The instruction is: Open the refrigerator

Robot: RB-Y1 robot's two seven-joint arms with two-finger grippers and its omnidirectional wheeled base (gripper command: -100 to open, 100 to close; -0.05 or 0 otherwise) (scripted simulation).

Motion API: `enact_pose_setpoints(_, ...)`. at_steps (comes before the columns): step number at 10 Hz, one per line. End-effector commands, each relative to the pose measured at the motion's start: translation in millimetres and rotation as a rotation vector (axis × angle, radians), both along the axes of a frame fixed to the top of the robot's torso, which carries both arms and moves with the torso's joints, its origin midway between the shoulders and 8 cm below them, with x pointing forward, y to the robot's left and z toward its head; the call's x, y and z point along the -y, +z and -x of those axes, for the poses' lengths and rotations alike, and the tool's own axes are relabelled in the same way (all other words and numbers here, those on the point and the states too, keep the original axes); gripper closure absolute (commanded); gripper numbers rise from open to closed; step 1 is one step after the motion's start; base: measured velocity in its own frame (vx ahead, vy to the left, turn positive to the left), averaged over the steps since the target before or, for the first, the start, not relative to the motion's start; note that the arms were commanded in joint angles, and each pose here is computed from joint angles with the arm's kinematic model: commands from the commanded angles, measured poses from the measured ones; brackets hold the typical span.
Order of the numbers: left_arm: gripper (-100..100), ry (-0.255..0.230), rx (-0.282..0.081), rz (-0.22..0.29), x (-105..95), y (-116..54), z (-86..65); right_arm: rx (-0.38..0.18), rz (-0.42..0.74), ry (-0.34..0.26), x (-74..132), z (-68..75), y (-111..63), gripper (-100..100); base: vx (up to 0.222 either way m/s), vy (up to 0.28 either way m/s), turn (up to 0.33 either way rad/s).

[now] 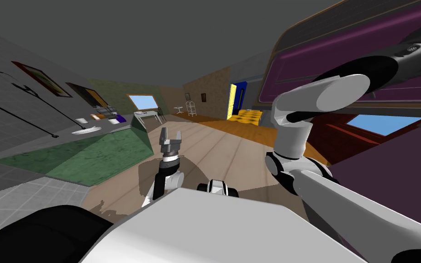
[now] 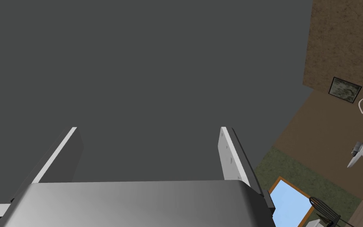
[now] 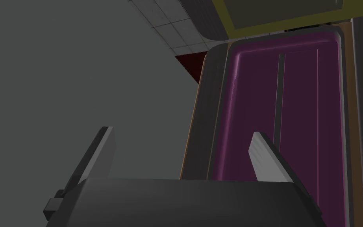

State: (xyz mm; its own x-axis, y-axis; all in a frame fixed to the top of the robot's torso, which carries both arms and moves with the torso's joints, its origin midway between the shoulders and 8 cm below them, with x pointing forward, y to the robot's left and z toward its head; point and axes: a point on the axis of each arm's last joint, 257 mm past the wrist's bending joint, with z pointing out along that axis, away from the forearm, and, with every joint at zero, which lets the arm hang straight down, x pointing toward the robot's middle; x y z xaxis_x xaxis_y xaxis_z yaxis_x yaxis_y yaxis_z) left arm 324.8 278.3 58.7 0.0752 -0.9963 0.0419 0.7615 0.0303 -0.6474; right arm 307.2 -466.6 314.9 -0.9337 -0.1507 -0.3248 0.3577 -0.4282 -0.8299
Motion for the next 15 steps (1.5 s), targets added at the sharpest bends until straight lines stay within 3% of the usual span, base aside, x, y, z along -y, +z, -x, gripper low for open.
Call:
enact_pose_setpoints(1, 0, 0.0, 0.0, 0.0, 0.0, 0.0, 0.0, -0.127, 0.127, -0.13, -12.9, -6.2, 12.6, -100, 0.041, 0.147, -0.174)
enact_pose_setpoints(2, 0, 0.0, 0.0, 0.0, 0.0, 0.0, 0.0, -0.184, 0.19, -0.182, -20.2, -10.6, 15.0, -100, 0.092, 0.263, -0.098)
enact_pose_setpoints(5, 0, 0.0, 0.0, 0.0, 0.0, 0.1, 0.1, -0.261, 0.311, -0.364, -22.1, -9.0, 36.4, -100, 0.029, 0.062, 0.017)
enact_pose_setpoints(7, 0, 0.0, 0.0, 0.0, 0.0, 0.0, 0.0, -0.238, 0.345, -0.446, -27.1, 10.4, 48.6, -100, -0.005, -0.036, -0.006)
enact_pose_setpoints(8, 0, 0.0, 0.0, 0.0, 0.0, 0.0, 0.0, -0.38, 0.462, -0.531, -44.2, -17.5, 47.5, -100, 0.06, 0.123, -0.175)
enact_pose_setpoints(9, 0, 0.0, 0.0, 0.0, 0.0, 0.0, 0.0, -0.436, 0.533, -0.582, -55.2, -30.8, 43.1, -100, 0.078, 0.222, -0.099)
enact_pose_setpoints(11, 0, 0.0, 0.0, 0.0, 0.1, 0.1, 0.1, -0.505, 0.635, -0.696, -59.5, -42.3, 52.2, -100, 0.026, 0.114, 0.023)
enact_pose_setpoints(14, 0, 0.0, 0.0, 0.0, 0.0, 0.0, 0.0, -0.502, 0.697, -0.859, -67.0, -28.2, 67.9, -100, -0.003, -0.018, -0.003)
enact_pose_setpoints(15, 0, 0.0, 0.0, 0.0, 0.0, 0.0, 0.0, -0.645, 0.819, -0.94, -79.6, -67.6, 48.8, -100, 0.053, 0.165, -0.157)
